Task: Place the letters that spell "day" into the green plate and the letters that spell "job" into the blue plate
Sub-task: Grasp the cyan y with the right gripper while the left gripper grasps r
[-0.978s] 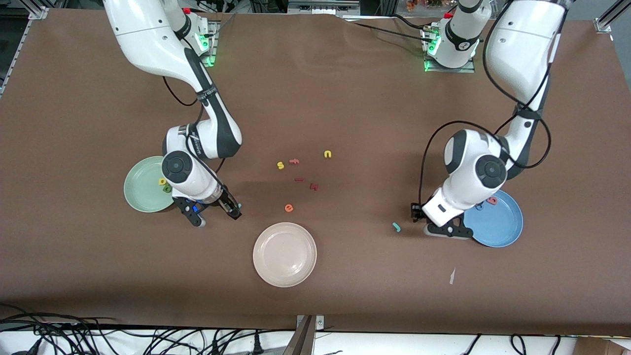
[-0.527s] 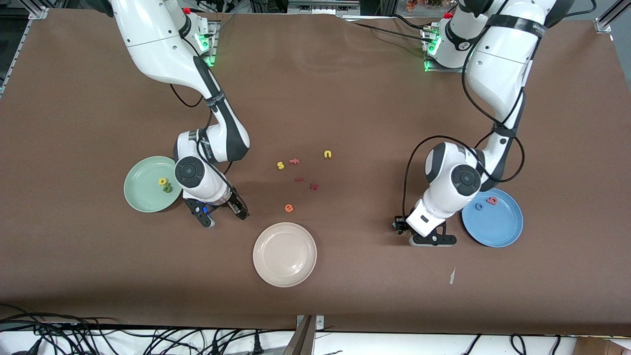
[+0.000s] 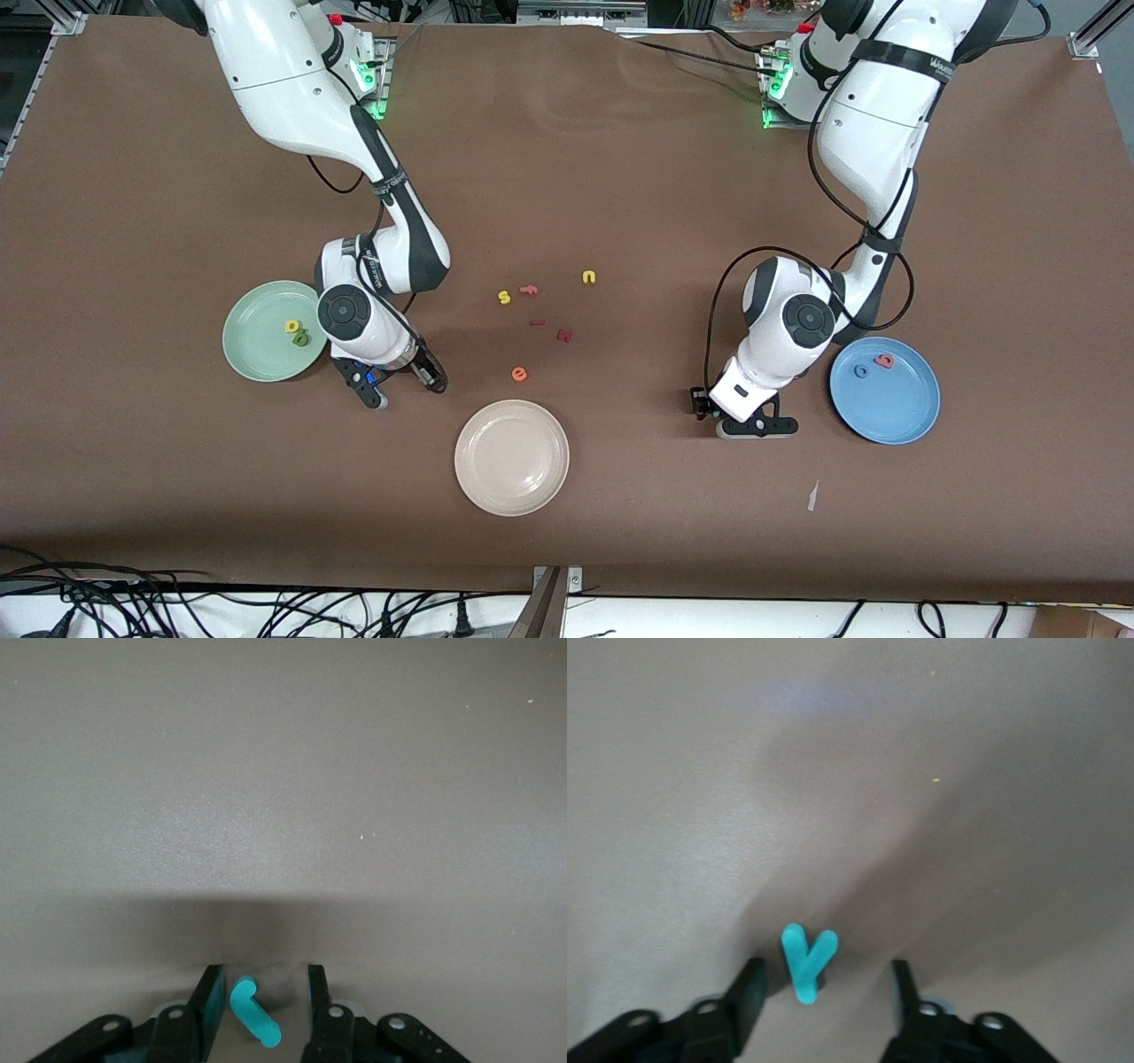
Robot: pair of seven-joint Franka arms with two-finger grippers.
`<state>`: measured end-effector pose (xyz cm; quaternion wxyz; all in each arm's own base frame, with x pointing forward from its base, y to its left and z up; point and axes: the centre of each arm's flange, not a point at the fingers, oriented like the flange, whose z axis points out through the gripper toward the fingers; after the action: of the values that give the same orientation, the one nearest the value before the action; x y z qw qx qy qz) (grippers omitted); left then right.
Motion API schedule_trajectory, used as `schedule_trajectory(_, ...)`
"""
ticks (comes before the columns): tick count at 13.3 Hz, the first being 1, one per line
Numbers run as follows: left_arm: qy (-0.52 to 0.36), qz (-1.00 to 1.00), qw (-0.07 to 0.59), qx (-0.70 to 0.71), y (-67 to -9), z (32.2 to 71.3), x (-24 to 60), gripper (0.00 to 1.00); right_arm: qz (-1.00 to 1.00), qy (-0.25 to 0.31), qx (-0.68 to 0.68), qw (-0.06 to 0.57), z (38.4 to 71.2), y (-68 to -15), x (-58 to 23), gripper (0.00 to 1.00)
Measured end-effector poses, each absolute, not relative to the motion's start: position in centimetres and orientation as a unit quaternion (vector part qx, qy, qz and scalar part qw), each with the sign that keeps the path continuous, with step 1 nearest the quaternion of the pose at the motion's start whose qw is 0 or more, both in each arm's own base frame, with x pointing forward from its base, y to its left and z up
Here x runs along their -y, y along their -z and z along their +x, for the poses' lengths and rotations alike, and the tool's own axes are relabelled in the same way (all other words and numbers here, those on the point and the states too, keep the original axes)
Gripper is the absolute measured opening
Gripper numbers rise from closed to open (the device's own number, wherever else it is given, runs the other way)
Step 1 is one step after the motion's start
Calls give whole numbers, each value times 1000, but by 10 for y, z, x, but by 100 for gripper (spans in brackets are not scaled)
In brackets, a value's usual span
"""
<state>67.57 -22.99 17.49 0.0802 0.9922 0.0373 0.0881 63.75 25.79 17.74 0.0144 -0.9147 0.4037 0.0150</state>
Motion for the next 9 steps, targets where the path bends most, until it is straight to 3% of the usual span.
schedule_trajectory(1,-88,992,80,-37,-174,676,230,47,-915,-15,-404,15,638,-178,-258,48)
schedule_trajectory(2,-87,992,80,-37,-174,675,230,47,-914,-15,-404,15,638,-178,-257,47)
schedule_trajectory(4,-87,992,80,-37,-173,675,230,47,-914,-14,-405,15,639,-179,-257,28)
schedule_trajectory(5,-87,992,80,-37,-173,675,230,47,-914,-14,-405,15,639,-179,-257,28)
schedule_trajectory(7,-87,992,80,-37,-173,675,230,47,-914,-14,-405,15,639,-180,-257,16)
schedule_trajectory(9,-86,992,79,-37,-172,675,230,45,-914,-14,-405,15,639,-180,-257,14)
